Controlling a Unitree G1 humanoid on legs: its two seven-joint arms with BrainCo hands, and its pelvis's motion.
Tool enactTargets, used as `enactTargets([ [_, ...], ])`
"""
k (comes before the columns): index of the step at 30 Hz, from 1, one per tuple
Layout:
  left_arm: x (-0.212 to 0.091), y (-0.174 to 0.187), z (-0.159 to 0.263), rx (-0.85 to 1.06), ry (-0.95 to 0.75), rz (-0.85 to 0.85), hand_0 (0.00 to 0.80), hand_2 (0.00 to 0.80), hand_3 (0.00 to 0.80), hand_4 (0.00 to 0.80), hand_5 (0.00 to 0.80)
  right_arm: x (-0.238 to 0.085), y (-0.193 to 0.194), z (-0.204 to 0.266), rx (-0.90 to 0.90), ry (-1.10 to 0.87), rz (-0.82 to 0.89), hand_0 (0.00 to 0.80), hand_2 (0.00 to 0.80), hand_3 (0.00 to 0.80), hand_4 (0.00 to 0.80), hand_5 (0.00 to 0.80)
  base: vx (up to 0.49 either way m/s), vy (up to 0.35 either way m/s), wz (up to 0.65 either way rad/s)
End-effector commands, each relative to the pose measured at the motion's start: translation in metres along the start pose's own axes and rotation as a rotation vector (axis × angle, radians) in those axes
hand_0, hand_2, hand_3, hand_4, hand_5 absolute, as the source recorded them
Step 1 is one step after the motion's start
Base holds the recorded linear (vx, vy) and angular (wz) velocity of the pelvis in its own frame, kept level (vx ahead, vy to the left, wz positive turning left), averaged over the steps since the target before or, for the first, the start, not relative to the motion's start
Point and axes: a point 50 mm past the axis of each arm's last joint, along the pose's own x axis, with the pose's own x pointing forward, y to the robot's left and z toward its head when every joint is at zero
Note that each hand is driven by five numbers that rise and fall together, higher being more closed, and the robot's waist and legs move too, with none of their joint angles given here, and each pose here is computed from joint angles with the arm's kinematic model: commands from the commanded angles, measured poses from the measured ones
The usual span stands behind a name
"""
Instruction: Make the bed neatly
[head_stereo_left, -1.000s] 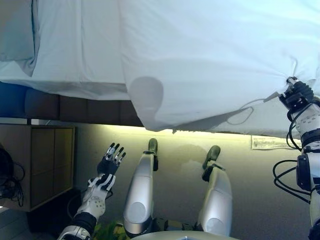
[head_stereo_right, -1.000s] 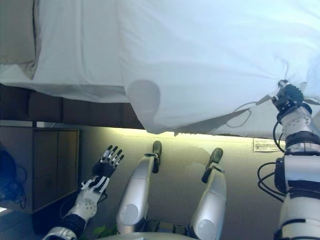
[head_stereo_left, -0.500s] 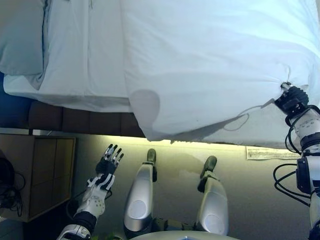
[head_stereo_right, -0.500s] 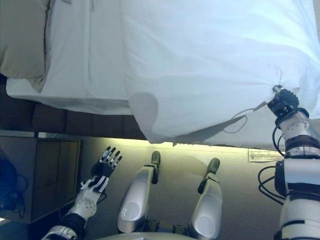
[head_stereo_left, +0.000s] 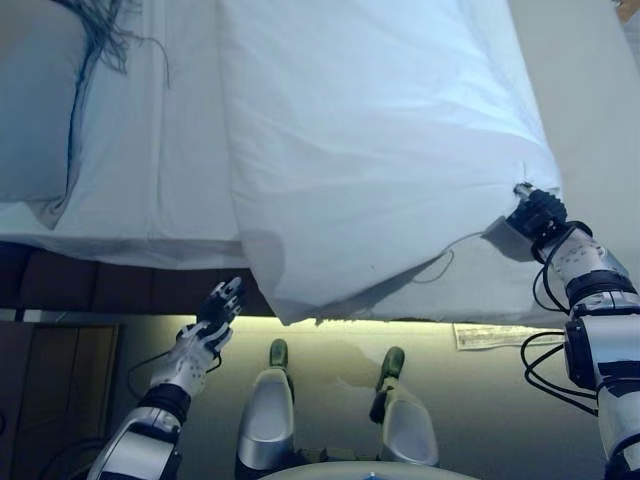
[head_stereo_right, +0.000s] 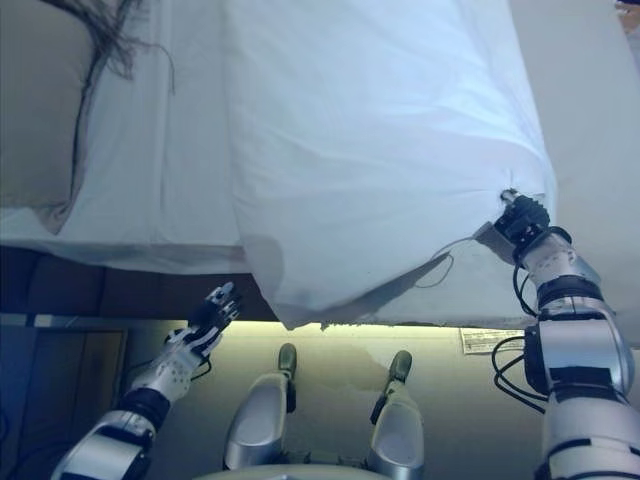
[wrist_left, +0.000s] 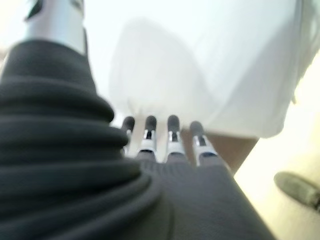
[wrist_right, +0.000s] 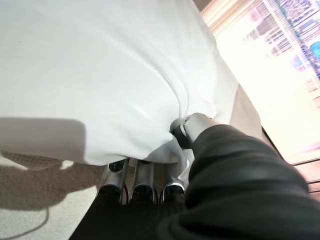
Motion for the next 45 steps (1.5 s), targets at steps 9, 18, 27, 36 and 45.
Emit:
enactTargets([
  [9,-0.014,-0.026,-0.09,-0.463,0.524,-0.17,0.0,0.0,0.0,0.0,0.0,0.0,0.03,0.041,-0.065,-0.14,0.077,0.8,0.8,0.8,0.8,0.8,0.055,-0.022,-0.04],
  [18,-0.028,-0.048,-0.123,-0.864,0.714,-0.178,0.0,0.0,0.0,0.0,0.0,0.006,0.038,0.022,-0.02,-0.116,0.09,0.8,0.8,0.8,0.8,0.8,0.022,-0.109,-0.03],
  [27,-0.022,-0.073,-0.121,-0.849,0.767,-0.219,0.0,0.0,0.0,0.0,0.0,0.01,0.06,0.01,-0.04,-0.108,0.177,0.8,0.8,0.8,0.8,0.8,-0.01,-0.113,-0.04],
  [36,0.0,-0.106,-0.094,-0.774,0.686,-0.266,0.0,0.0,0.0,0.0,0.0,0.01,0.073,-0.02,-0.044,-0.016,0.269,0.8,0.8,0.8,0.8,0.8,0.01,-0.133,-0.08],
  [45,0.021,-0.153,-0.066,-0.777,0.545,-0.275,0.0,0.0,0.0,0.0,0.0,0.01,0.081,-0.052,-0.088,0.087,0.293,0.8,0.8,0.8,0.8,0.8,0.025,-0.047,-0.11],
])
